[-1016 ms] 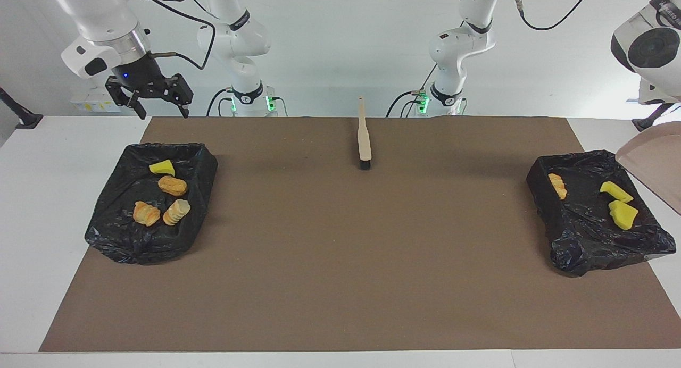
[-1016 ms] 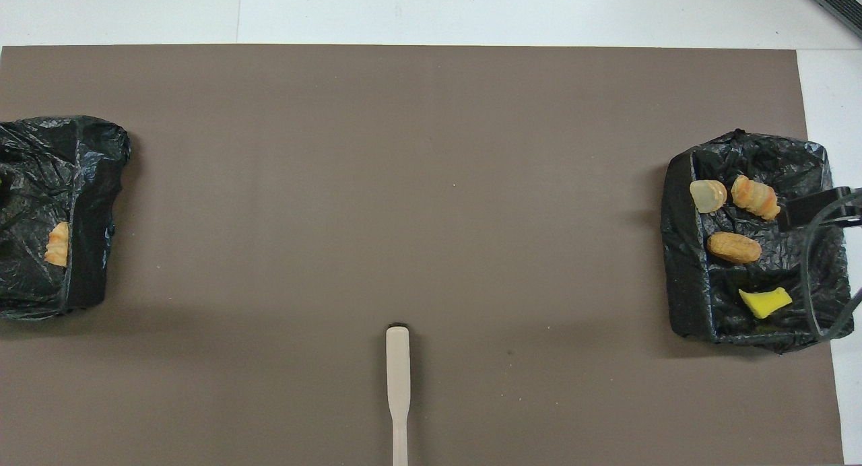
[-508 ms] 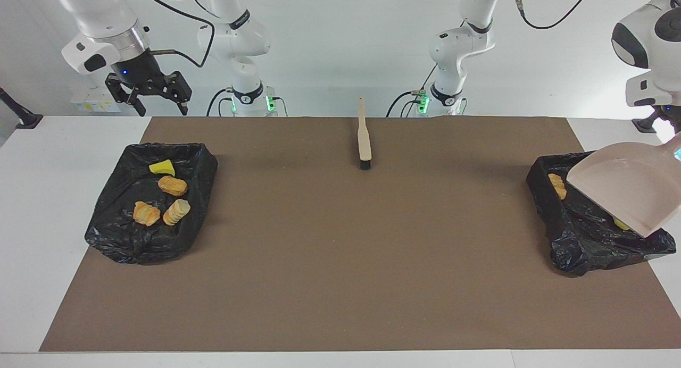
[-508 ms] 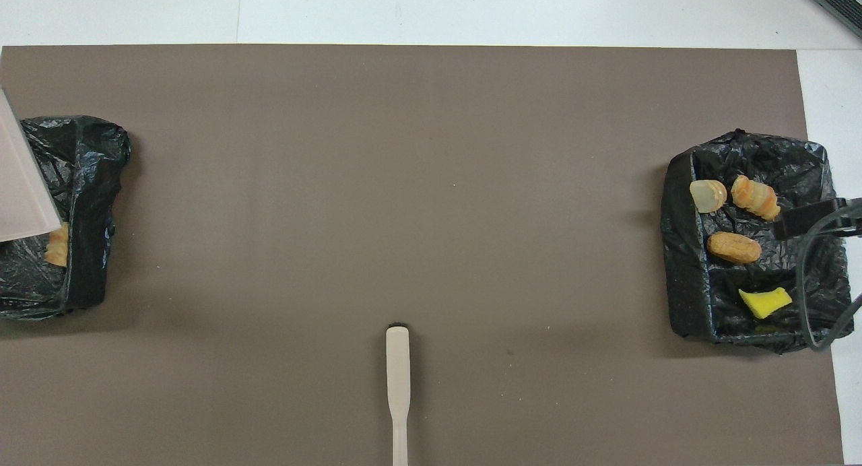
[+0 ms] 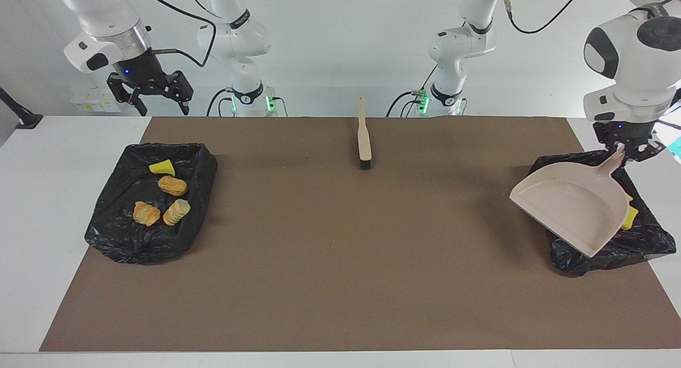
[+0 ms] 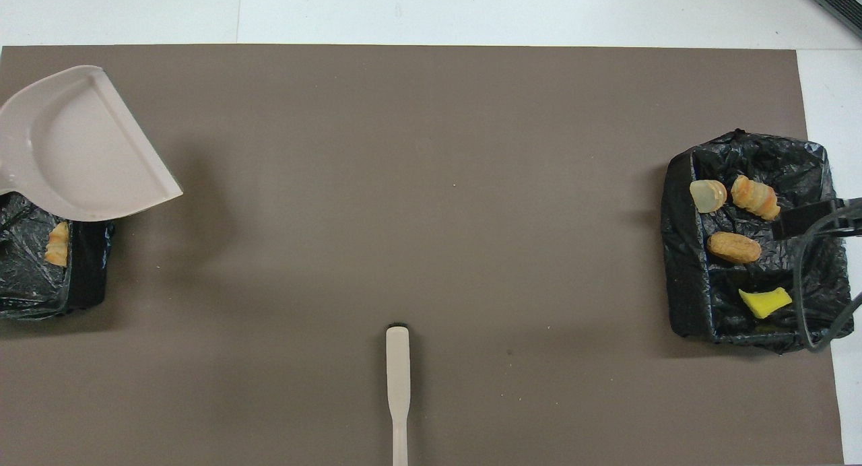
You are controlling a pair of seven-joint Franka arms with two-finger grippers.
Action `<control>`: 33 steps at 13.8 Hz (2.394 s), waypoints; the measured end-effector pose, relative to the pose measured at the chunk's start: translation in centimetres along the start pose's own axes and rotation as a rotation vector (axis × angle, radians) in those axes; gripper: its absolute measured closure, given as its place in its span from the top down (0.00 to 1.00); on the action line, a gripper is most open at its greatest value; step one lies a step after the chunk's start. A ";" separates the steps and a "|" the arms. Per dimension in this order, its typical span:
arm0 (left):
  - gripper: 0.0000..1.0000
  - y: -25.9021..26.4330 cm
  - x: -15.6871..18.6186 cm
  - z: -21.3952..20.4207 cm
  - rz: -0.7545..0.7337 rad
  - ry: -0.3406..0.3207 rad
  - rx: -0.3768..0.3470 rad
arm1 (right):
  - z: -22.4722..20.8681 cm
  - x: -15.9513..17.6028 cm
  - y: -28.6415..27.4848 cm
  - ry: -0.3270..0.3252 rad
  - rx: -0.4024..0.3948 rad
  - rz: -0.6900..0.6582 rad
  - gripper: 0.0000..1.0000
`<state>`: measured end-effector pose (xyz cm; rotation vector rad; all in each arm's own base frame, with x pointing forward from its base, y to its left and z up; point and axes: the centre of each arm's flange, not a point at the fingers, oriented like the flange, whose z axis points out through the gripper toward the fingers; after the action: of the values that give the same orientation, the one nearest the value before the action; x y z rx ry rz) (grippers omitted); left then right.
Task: Sweep and dump trash in bin
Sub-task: 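Lift the emptied dustpan with the left gripper away from the bag, then lower the dustpan with the left gripper onto the table center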
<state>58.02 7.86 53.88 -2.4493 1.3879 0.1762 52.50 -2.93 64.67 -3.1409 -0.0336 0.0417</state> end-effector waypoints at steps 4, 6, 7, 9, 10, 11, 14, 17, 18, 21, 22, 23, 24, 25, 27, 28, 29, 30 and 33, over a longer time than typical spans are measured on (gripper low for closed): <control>0.31 6.6 10.2 -1.1 -0.188 0.020 -0.043 | 0.0 0.0 0.0 0.000 0.000 0.000 1.00; 0.31 9.9 13.9 -1.5 -0.300 0.049 -0.109 | 0.0 0.0 0.0 0.000 0.000 0.000 1.00; 0.31 10.8 14.9 -1.5 -0.354 0.065 -0.146 | 0.0 0.0 0.0 0.000 0.000 0.000 1.00; 0.31 12.8 17.1 -1.6 -0.467 0.069 -0.186 | 0.0 0.0 0.0 0.000 0.000 0.000 1.00; 0.31 14.3 18.9 -1.8 -0.526 0.066 -0.199 | 0.0 0.0 0.0 0.000 0.000 0.000 1.00; 0.31 16.3 21.1 -2.1 -0.579 0.069 -0.213 | 0.0 0.0 0.0 0.000 0.000 0.000 1.00; 0.31 20.5 26.0 -2.8 -0.635 0.115 -0.285 | 0.0 0.0 0.0 0.000 0.000 0.000 1.00; 0.31 21.8 29.0 -2.4 -0.705 0.132 -0.333 | 0.0 0.0 0.0 0.000 0.000 0.000 1.00; 0.31 22.7 30.3 -2.0 -0.715 0.133 -0.338 | 0.0 0.0 0.0 0.000 0.000 0.000 1.00; 0.31 25.4 33.8 -0.6 -0.755 0.133 -0.344 | 0.0 0.0 0.0 -0.001 0.000 0.000 1.00; 0.31 26.0 34.5 -0.4 -0.766 0.131 -0.346 | 0.0 0.0 0.0 -0.001 0.000 0.000 1.00; 0.31 26.7 35.1 -0.4 -0.775 0.129 -0.348 | 0.0 0.0 0.0 -0.001 0.000 0.000 1.00; 0.31 27.5 35.6 -0.5 -0.786 0.130 -0.350 | 0.0 0.0 0.0 -0.001 0.000 0.000 1.00; 0.31 28.1 36.1 -0.8 -0.811 0.139 -0.357 | 0.0 0.0 0.0 -0.001 0.000 0.000 1.00; 0.31 28.7 36.8 -1.2 -0.851 0.164 -0.376 | 0.0 0.0 0.0 -0.001 0.000 0.000 1.00; 0.31 29.1 37.1 -1.1 -0.861 0.162 -0.380 | 0.0 0.0 0.0 -0.001 0.000 0.000 1.00; 0.31 29.8 37.6 -0.8 -0.876 0.152 -0.383 | 0.0 0.0 0.0 -0.001 0.000 0.000 1.00; 0.31 30.8 38.3 -0.3 -0.893 0.144 -0.386 | 0.0 0.0 0.0 -0.001 0.000 0.000 1.00; 0.31 32.1 39.7 0.5 -0.920 0.155 -0.390 | 0.0 0.0 0.0 0.000 0.000 0.000 1.00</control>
<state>51.38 -39.55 36.15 -3.1960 0.1529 0.0339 52.49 -2.92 64.64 -3.1408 -0.0337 0.0425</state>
